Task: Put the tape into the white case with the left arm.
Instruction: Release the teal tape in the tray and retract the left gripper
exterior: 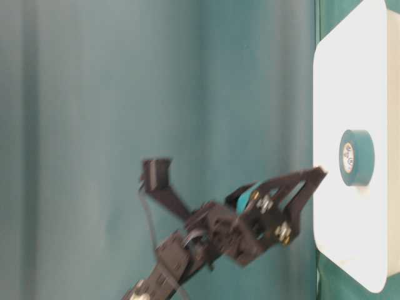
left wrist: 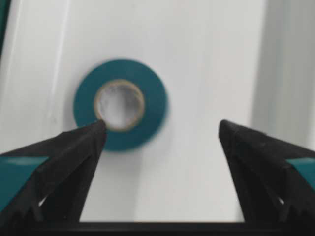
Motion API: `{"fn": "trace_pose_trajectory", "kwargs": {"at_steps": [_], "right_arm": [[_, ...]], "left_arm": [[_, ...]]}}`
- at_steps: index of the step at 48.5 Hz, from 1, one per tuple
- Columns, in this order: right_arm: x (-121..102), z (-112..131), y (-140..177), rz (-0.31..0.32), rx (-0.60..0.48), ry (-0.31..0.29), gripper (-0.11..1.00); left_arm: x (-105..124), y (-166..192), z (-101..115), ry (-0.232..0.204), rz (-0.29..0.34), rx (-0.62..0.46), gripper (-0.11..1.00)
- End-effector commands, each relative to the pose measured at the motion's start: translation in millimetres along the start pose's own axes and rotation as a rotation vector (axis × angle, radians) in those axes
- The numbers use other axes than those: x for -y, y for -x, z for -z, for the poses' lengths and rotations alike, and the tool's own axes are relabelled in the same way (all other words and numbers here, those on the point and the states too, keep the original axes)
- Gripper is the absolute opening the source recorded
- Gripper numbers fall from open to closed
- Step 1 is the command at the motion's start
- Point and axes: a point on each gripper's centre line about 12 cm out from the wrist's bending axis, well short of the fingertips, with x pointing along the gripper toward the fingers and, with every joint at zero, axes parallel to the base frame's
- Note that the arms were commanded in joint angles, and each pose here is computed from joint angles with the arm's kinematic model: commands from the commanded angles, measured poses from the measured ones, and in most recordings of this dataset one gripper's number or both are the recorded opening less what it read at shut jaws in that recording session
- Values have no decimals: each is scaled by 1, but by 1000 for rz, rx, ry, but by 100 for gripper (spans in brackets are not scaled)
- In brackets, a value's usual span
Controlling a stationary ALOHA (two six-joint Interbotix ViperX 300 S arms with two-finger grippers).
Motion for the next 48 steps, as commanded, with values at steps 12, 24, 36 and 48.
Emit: {"fn": "trace_pose_trajectory", "kwargs": {"at_steps": [12,24,36,48], "right_arm": [[0,-5,0,1,17,1,-9],[0,-5,0,1,17,1,-9],[0,-5,0,1,17,1,-9],[0,-4,-1,1,14,1,-9]], "left_arm": [[38,46,-6,-51,55,85,99],[62,70,7,-71,100,105,99],[76,93,21,-90,127,135,99],[82,111,45,-106,143,140,99]]}}
